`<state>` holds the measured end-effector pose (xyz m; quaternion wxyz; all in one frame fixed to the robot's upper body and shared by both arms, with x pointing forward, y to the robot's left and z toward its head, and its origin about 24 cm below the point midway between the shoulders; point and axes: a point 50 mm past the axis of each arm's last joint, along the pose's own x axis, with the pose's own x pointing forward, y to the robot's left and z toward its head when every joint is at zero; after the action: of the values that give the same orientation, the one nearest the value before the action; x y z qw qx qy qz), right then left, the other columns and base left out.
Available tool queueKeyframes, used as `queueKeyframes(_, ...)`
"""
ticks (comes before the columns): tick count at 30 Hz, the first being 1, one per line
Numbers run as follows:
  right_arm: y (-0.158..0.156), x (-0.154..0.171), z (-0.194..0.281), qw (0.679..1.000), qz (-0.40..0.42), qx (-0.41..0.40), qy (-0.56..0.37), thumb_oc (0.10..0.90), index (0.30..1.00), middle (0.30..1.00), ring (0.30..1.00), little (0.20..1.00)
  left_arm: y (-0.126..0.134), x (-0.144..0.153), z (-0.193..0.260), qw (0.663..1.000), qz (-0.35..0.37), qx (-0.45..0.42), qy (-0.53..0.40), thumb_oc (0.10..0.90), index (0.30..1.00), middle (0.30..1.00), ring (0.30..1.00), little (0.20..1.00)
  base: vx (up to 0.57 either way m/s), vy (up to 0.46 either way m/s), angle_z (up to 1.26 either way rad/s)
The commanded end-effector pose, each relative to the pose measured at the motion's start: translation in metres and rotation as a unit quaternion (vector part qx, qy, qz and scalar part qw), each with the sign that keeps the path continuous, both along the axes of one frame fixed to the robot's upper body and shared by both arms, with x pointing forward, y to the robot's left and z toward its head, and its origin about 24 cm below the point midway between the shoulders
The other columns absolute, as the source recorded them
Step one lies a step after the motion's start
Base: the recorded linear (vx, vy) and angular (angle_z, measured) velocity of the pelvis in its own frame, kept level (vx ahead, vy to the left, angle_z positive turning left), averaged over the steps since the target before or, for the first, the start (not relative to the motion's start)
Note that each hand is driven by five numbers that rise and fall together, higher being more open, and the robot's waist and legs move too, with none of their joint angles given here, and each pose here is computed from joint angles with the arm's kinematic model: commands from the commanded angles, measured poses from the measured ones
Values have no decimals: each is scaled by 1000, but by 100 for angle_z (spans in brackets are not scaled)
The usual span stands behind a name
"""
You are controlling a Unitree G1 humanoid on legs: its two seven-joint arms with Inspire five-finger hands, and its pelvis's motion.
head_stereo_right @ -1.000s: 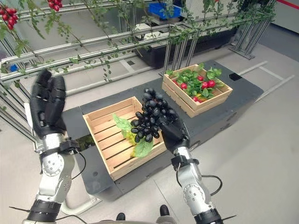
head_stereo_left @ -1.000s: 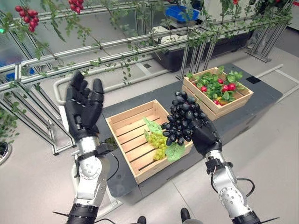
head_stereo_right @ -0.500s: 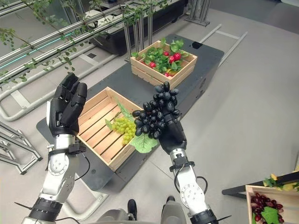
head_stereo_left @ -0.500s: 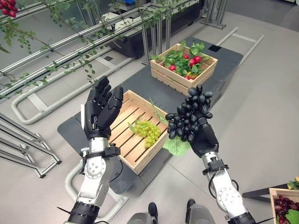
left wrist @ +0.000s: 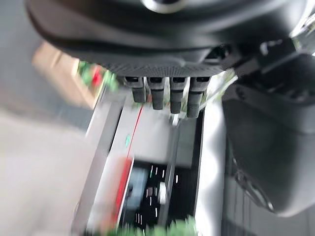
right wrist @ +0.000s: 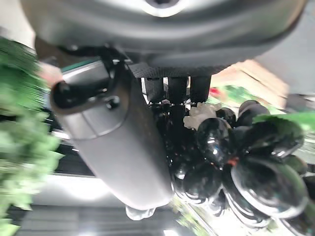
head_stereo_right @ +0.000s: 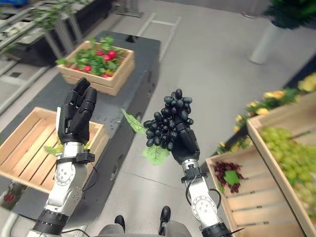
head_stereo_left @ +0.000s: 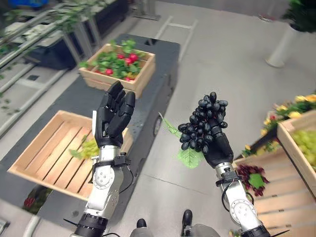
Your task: Pick up the fruits from the basket on one side to the basket on the other side
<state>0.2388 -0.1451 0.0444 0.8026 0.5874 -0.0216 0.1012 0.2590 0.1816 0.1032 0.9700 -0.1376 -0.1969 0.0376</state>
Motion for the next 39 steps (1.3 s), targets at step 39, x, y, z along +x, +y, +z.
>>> queueKeyframes(39,35,12,10,983,158,-77,-54,400,300,300,300,300,9,-7,47,990,-22,32,-133,800,900,900,900,900,-84,96,-57)
